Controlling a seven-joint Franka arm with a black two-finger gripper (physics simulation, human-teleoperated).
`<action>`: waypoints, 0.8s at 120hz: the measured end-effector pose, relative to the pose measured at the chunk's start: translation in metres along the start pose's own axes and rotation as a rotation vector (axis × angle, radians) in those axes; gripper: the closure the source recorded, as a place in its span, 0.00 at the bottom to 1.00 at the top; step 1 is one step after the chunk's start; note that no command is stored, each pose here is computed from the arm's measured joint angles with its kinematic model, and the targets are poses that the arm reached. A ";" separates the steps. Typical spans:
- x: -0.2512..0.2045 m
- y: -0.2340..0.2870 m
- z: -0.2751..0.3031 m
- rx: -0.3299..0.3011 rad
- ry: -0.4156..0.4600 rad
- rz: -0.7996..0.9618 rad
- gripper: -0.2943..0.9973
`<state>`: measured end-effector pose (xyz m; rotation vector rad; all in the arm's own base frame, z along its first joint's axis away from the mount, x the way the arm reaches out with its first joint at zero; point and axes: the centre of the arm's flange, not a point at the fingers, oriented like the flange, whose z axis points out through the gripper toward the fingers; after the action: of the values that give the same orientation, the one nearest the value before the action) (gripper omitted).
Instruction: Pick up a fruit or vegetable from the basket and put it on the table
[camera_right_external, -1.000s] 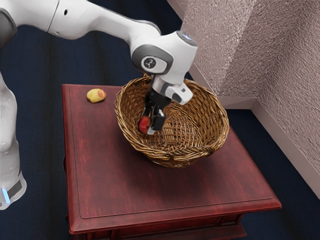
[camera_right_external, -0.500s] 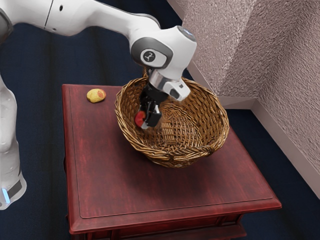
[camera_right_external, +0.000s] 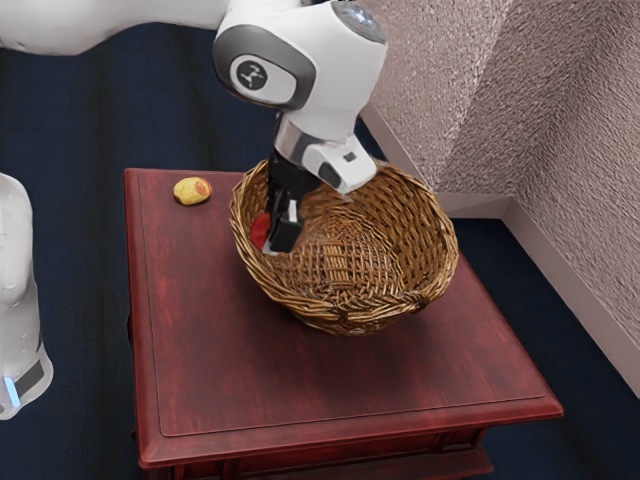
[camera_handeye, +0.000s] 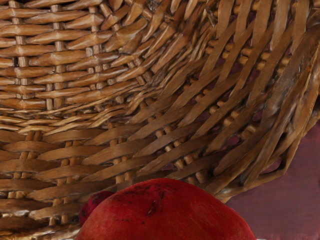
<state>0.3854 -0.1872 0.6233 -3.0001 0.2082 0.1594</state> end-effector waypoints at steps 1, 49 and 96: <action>-0.001 0.002 0.000 0.000 -0.002 0.000 0.43; -0.032 0.054 0.037 -0.060 -0.168 -0.050 0.43; -0.039 0.087 0.104 -0.061 -0.144 -0.154 0.44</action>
<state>0.3242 -0.2531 0.5151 -3.0323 -0.0434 0.3700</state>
